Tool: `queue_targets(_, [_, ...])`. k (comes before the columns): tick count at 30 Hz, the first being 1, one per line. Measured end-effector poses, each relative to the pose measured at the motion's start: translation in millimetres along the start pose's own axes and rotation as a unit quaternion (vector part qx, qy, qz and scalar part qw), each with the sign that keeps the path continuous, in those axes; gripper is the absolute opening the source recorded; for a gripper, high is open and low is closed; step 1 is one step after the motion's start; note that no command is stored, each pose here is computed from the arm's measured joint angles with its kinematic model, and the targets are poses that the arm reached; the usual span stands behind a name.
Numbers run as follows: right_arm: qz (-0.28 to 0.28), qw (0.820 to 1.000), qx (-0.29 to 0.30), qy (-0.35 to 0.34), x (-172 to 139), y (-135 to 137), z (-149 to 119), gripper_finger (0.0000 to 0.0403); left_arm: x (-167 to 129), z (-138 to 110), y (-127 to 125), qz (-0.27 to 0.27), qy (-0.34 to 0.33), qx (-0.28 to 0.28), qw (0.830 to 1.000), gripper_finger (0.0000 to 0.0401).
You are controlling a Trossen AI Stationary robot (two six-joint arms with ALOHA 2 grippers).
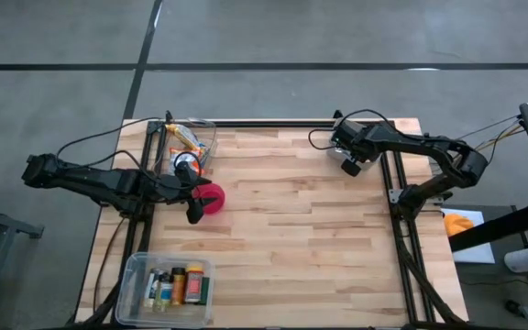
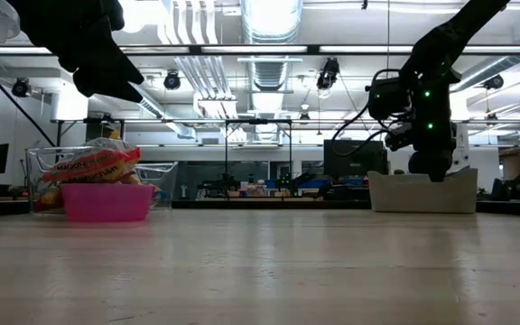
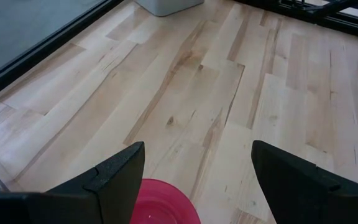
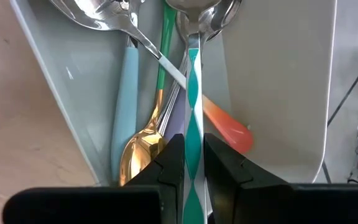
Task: Pick & Place Food Item
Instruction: Put the blue patterned spoon into the gray bin, then return to Home Position
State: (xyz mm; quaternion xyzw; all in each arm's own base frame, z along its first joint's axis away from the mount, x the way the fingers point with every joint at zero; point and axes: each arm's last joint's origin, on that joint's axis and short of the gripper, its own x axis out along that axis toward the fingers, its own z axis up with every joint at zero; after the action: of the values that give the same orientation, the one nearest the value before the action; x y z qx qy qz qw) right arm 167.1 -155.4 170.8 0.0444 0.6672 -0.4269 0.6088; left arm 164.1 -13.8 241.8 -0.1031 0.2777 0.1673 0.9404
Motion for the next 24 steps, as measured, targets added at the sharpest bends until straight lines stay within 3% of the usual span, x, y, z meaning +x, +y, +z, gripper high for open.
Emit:
queue_targets(8, [-0.006, 1.000, 0.005, -0.013, -4, -2, 0, 0.0050, 0, 0, 0, 0.000, 0.000, 0.000, 1.000, 0.0298])
queue_targets(17, [-0.015, 1.000, 0.000, -0.026, -5, -3, 2, 0.0150, 0, 0, 0, 0.000, 0.000, 0.000, 1.000, 0.0298])
queue_targets(24, [-0.015, 0.999, 0.022, -0.039, -11, -6, 0, 0.0185, 0, 0, 0, 0.000, 0.000, 0.000, 1.000, 0.0298])
